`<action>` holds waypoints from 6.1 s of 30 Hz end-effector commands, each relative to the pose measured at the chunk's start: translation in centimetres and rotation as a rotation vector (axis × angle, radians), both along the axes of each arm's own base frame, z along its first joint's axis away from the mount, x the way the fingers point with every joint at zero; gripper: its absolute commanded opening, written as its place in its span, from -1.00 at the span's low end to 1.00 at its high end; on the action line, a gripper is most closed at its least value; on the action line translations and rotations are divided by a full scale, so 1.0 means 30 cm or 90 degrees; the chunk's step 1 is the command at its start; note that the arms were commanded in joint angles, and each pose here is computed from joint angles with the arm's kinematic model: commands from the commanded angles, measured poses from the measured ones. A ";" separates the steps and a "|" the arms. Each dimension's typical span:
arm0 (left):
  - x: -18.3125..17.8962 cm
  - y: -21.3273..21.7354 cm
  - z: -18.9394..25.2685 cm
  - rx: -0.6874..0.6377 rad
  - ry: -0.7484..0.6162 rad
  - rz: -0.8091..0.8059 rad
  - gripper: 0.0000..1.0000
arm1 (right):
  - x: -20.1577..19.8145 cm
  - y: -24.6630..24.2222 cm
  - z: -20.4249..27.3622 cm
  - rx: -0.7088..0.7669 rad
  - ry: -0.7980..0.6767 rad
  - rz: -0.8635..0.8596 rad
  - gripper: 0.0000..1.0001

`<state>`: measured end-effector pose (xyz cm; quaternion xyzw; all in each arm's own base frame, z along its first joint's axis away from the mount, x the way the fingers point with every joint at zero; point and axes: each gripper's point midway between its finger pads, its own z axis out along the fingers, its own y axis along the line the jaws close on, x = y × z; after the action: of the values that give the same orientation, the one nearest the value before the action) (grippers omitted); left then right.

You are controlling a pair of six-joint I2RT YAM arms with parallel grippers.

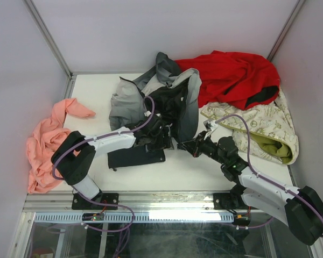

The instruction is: Zip up the jacket

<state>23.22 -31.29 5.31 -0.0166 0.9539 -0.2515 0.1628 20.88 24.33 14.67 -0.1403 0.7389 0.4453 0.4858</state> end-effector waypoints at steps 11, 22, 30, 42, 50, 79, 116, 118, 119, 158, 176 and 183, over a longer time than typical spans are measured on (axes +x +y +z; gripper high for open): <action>-0.083 0.186 0.127 0.089 -0.051 0.083 0.45 | 0.040 -0.017 0.040 -0.004 -0.032 -0.036 -1.00; -0.092 0.244 0.034 0.182 -0.008 0.129 0.31 | 0.050 -0.011 0.032 -0.001 -0.036 -0.036 -1.00; -0.091 0.230 -0.054 0.234 0.024 0.117 0.36 | 0.029 -0.004 0.052 0.025 -0.038 -0.022 -1.00; -0.206 0.291 -0.250 0.341 0.112 0.089 0.21 | 0.019 -0.013 0.062 0.030 -0.045 -0.022 -1.00; -0.267 0.336 -0.357 0.417 0.138 0.074 -0.06 | 0.017 -0.014 0.061 0.027 -0.041 -0.022 -1.00; -0.013 0.079 0.440 -0.270 -0.437 0.079 -0.99 | 0.045 0.005 0.193 0.076 -0.104 -0.024 -1.00; -0.084 0.143 0.781 -0.553 -0.802 0.004 -1.00 | -0.153 0.169 0.445 0.326 -0.094 0.240 -1.00; -0.086 0.139 0.781 -0.555 -0.802 -0.001 -1.00 | -0.151 0.168 0.449 0.330 -0.097 0.237 -1.00; -0.088 0.138 0.781 -0.557 -0.801 -0.003 -1.00 | -0.152 0.168 0.450 0.333 -0.098 0.237 -1.00; -0.140 0.142 0.811 -0.620 -0.785 -0.021 -1.00 | -0.122 0.165 0.439 0.390 -0.098 0.211 -1.00; -0.156 0.158 0.798 -0.633 -0.726 -0.005 -1.00 | -0.110 0.178 0.435 0.362 -0.160 0.216 -1.00; -0.126 0.176 0.771 -0.604 -0.721 0.029 -1.00 | -0.135 0.183 0.439 0.350 -0.182 0.243 -1.00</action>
<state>19.31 -26.88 27.13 0.0439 0.5320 -0.5992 0.5966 18.01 30.17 23.41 -0.1524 0.5628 0.6725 0.4559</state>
